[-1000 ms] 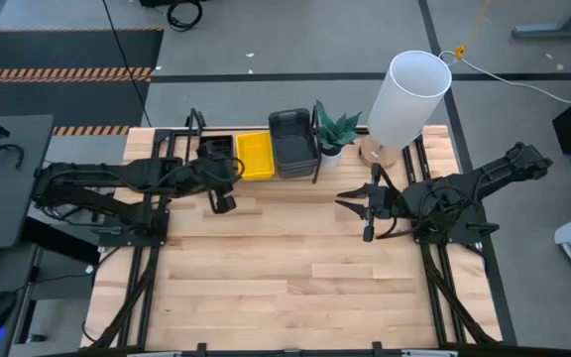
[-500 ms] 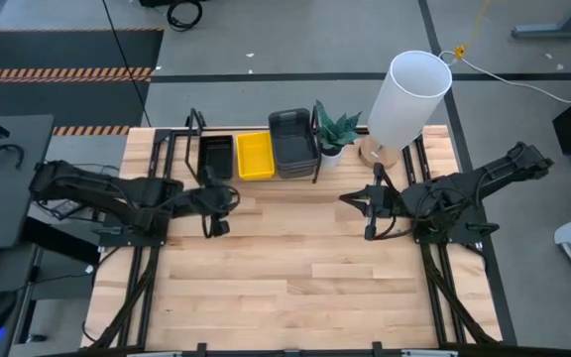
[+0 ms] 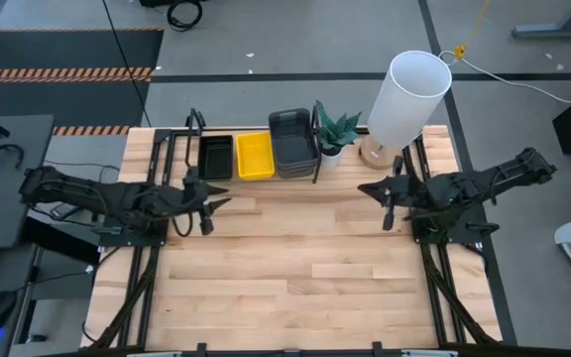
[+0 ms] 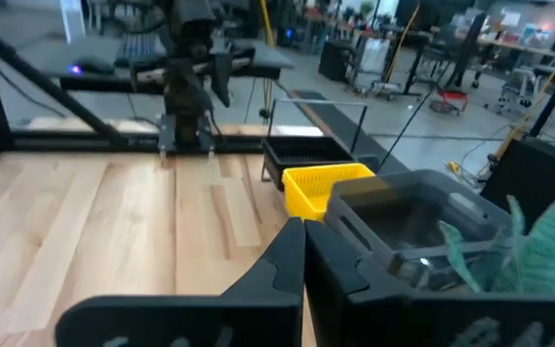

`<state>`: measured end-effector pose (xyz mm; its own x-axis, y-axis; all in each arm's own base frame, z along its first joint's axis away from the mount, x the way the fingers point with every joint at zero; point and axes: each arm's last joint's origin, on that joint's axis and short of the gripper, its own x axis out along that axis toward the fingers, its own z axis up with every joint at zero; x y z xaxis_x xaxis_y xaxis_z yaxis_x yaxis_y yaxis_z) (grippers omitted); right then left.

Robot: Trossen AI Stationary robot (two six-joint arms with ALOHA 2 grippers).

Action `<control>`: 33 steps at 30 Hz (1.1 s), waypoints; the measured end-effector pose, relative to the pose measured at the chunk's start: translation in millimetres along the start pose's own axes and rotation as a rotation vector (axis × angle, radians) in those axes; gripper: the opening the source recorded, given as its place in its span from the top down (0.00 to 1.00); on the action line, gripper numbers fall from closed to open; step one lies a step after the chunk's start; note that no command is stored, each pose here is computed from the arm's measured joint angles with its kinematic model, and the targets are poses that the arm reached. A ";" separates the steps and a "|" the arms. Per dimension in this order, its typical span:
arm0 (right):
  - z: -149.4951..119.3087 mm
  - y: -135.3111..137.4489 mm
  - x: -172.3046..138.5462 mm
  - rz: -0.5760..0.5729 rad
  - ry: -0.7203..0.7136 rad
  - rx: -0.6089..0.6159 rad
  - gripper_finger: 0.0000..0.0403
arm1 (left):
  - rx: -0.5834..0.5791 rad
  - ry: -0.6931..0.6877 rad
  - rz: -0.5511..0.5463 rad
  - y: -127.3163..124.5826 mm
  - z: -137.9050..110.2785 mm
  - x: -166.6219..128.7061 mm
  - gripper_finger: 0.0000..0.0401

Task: Stack baskets on shelf by color
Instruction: Return to Home Position

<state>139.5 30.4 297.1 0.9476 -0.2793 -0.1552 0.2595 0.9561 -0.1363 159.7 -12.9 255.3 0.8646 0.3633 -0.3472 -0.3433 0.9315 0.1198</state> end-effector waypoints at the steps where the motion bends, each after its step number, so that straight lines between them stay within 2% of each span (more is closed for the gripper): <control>1: -2.9 -2.5 -4.1 0.004 -0.014 0.001 0.99 | 0.003 -0.028 -0.003 1.3 -2.0 -1.9 0.71; 10: -23.8 -20.1 -31.7 0.032 -0.161 0.072 0.98 | -0.064 -0.256 -0.083 9.6 -40.2 -13.6 0.71; 16: -42.4 -24.0 -38.5 0.046 -0.218 0.125 0.99 | -0.082 -0.331 -0.096 11.9 -68.7 -13.7 0.71; 23: -72.6 -16.7 -29.3 0.049 -0.291 0.208 0.99 | -0.099 -0.383 -0.122 11.6 -92.6 -10.7 0.71; 33: -97.2 -9.7 -20.7 0.072 -0.245 0.292 0.99 | -0.081 -0.428 -0.176 11.0 -92.7 -12.8 0.71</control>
<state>99.2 18.3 206.5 0.9725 -0.2152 0.0894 0.1997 0.9673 0.1562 110.9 -8.8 174.8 0.9800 0.1892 0.0610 -0.1904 0.9816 0.0147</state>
